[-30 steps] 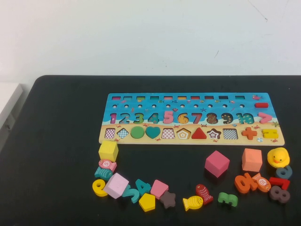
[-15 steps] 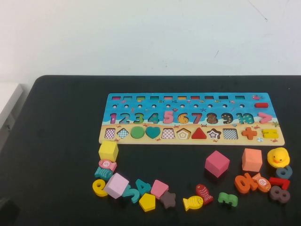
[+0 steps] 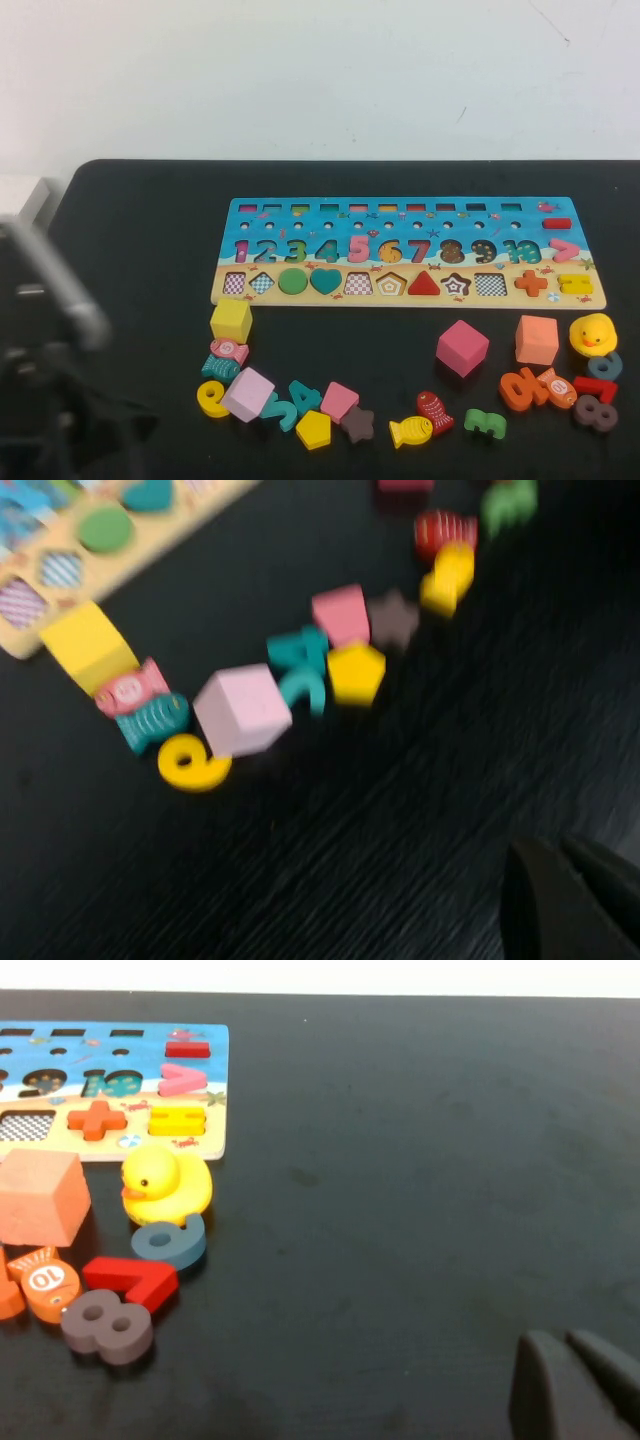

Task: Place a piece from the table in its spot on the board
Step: Pick up the "Pentagon"

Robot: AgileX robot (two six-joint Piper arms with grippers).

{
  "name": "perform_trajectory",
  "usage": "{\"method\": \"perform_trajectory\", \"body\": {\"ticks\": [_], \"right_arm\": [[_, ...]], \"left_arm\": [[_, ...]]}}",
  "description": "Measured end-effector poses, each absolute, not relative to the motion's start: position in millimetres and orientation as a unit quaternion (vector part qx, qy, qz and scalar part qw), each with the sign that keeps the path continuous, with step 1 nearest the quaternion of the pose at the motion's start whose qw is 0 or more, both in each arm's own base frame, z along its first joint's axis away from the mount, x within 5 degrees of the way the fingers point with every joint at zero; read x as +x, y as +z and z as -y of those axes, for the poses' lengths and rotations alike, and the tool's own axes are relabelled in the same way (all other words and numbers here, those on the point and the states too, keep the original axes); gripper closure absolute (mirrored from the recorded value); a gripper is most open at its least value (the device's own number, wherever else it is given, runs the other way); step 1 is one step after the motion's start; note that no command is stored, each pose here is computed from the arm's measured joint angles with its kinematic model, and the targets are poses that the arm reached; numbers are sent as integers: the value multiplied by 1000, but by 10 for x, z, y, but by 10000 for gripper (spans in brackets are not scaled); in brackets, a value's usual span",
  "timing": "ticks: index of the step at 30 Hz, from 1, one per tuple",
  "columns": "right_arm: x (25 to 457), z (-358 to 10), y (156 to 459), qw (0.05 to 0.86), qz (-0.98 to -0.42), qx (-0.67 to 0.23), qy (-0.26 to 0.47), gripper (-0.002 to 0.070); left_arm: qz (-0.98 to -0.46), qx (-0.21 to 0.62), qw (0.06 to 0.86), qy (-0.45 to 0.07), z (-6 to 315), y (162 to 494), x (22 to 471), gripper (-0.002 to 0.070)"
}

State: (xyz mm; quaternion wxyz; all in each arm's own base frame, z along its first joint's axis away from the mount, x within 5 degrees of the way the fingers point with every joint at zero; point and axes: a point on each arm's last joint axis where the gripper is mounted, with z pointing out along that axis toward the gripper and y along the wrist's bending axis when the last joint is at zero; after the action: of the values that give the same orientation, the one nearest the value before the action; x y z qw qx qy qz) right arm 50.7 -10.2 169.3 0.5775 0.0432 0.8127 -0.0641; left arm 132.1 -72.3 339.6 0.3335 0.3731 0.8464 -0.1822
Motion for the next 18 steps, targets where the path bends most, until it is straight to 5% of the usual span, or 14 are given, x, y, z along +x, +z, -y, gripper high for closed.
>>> {"method": "perform_trajectory", "body": {"ticks": [10,18], "right_arm": [[507,102,1693,577,-813,43,-64,658],[507,102,1693,577,-813,43,-64,658]], "left_arm": [[-835,511,174,-113,1600,3067,1682,676],[-863,487,107,-78,2183,2458,1933,676]]}}
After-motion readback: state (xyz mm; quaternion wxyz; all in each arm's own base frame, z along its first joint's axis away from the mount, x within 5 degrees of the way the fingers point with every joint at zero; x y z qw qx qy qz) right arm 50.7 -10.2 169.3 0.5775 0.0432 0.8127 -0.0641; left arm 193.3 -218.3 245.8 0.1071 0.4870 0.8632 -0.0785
